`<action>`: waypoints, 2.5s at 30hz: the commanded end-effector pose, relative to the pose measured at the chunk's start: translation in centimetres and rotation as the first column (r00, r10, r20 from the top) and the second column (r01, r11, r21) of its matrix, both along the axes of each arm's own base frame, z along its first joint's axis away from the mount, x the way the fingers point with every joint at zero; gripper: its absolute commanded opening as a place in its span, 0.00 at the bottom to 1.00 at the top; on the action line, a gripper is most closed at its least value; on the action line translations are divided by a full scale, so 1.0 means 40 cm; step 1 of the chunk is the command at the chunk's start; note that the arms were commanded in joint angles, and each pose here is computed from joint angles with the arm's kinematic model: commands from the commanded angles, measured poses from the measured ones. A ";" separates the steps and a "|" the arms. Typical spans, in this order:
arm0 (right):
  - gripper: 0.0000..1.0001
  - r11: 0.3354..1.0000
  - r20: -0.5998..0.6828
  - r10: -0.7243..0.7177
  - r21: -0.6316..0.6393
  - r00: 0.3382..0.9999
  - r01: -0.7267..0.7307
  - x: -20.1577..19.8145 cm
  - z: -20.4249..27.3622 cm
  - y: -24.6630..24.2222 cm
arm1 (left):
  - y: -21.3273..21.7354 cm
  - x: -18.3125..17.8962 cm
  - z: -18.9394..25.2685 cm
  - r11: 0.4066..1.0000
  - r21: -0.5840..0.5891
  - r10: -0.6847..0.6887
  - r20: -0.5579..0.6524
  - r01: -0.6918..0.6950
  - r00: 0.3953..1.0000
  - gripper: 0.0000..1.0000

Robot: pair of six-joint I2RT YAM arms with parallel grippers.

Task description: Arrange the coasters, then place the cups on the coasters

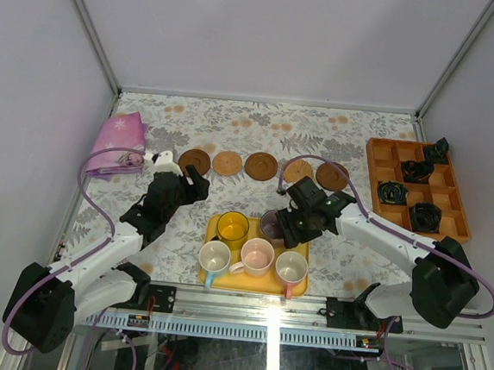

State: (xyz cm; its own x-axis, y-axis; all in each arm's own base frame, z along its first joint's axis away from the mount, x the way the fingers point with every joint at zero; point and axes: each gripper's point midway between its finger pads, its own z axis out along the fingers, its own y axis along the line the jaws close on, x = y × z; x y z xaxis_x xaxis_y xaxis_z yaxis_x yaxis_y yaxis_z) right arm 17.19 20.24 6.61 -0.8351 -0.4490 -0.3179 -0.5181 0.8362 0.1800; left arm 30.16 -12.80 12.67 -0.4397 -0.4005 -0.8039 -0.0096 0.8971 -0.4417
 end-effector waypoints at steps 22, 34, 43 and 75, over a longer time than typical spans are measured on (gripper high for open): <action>0.00 1.000 0.113 0.003 0.028 0.994 -0.006 0.039 0.053 0.030 | -0.005 0.002 0.003 1.000 -0.020 0.008 0.006 -0.008 1.000 0.69; 0.00 0.992 0.379 -0.125 0.028 0.917 0.124 0.133 0.242 -0.009 | -0.009 0.004 0.018 1.000 -0.027 0.002 0.017 -0.001 1.000 0.69; 0.00 0.942 0.572 -0.237 -0.063 0.785 0.330 0.239 0.303 -0.085 | -0.015 0.005 0.005 1.000 -0.023 -0.009 0.001 0.009 1.000 0.69; 0.00 0.811 0.445 -0.499 -0.062 0.744 0.581 0.582 0.151 -0.288 | -0.051 0.021 -0.033 0.998 -0.014 -0.067 -0.057 0.066 0.996 0.69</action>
State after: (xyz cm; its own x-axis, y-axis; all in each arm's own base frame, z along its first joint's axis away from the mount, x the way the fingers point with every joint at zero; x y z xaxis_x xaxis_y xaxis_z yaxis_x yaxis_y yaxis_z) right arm 37.96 7.88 11.11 -0.8342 -0.0799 -0.5457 0.0290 0.9817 -0.1881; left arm 29.87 -14.14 9.27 -0.5546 -0.3746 -0.7430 -0.0171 0.8979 -0.4399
